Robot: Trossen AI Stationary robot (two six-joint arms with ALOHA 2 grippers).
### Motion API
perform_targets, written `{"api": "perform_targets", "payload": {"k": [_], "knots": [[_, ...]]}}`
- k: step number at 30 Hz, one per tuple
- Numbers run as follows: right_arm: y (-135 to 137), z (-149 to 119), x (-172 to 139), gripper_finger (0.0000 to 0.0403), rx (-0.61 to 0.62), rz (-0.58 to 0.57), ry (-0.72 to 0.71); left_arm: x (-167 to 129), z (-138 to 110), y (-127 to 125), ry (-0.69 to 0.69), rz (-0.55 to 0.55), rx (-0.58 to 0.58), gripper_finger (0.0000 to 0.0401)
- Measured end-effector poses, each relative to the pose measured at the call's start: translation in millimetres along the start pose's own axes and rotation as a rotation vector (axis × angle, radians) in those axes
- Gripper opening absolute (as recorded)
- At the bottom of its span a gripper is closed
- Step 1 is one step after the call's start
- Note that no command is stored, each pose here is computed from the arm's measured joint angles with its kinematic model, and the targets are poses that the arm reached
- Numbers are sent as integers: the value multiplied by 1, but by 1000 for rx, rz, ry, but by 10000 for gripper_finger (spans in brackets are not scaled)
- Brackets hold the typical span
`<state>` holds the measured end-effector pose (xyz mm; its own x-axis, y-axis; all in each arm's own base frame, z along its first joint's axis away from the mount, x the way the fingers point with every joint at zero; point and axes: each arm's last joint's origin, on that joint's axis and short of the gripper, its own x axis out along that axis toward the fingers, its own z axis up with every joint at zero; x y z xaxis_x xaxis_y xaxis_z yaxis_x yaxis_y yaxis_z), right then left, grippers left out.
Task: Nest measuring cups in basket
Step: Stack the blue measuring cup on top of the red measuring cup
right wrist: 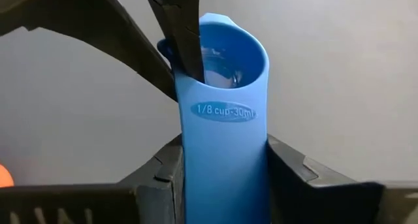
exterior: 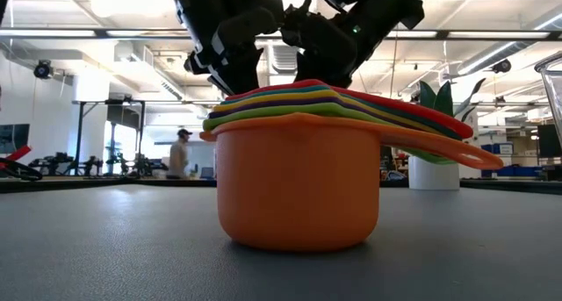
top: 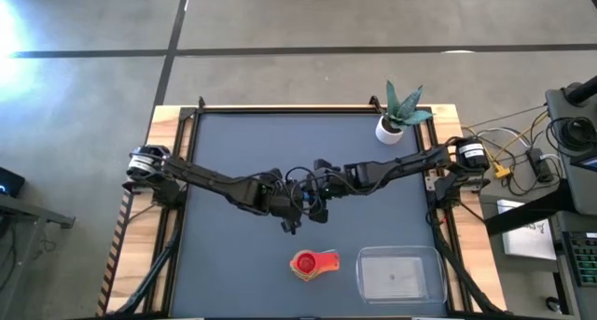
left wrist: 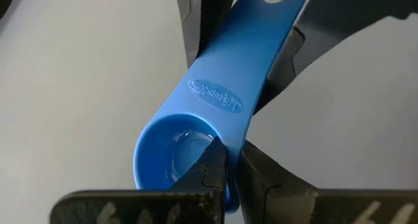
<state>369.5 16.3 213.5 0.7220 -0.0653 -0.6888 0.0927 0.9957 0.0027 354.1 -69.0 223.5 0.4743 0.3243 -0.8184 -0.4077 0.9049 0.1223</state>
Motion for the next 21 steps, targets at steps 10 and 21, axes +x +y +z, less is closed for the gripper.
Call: {"api": "perform_targets", "payload": {"k": [10,21], "knots": [[0,0,0,128,-32,-21,-1,-2,-1,0,6,-2,-25,9],[-2,-3,-1,112,-49,-41,31,-34,-10,-3,-22,25,23,71]]}}
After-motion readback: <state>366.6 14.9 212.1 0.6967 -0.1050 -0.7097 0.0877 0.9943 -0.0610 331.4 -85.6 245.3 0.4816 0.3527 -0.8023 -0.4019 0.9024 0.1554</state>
